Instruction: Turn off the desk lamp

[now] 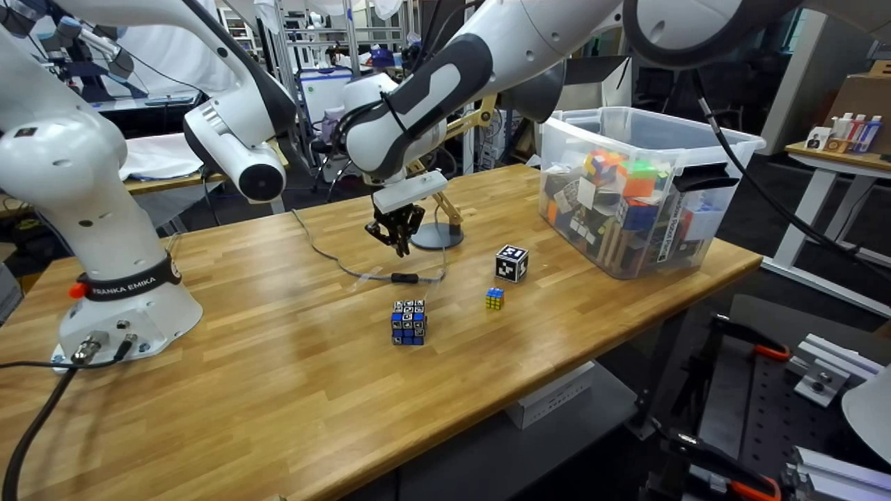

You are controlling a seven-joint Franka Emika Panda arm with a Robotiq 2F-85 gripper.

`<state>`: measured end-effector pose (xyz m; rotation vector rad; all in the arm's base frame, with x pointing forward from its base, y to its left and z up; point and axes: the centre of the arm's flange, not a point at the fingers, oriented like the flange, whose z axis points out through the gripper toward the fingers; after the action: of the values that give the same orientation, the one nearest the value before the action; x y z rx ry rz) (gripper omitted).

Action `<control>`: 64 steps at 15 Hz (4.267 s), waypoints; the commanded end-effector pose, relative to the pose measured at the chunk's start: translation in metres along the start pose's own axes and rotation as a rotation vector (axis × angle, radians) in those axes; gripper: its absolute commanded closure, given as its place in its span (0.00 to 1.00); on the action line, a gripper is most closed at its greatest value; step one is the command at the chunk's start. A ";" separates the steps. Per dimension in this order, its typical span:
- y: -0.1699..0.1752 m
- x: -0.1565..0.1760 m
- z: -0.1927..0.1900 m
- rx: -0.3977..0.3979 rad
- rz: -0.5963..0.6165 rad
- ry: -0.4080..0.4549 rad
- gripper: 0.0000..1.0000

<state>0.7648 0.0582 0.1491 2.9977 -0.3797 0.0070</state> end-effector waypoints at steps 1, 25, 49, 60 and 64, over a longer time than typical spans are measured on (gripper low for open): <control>-0.010 0.013 -0.001 0.044 0.098 0.011 1.00; -0.018 -0.012 0.015 0.052 0.505 -0.024 1.00; -0.006 -0.009 0.041 0.036 0.515 -0.057 1.00; -0.023 -0.002 0.039 0.045 0.482 -0.055 1.00; -0.024 -0.002 0.040 0.042 0.475 -0.058 1.00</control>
<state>0.7590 0.0778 0.1062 2.8530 -1.1203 -0.0155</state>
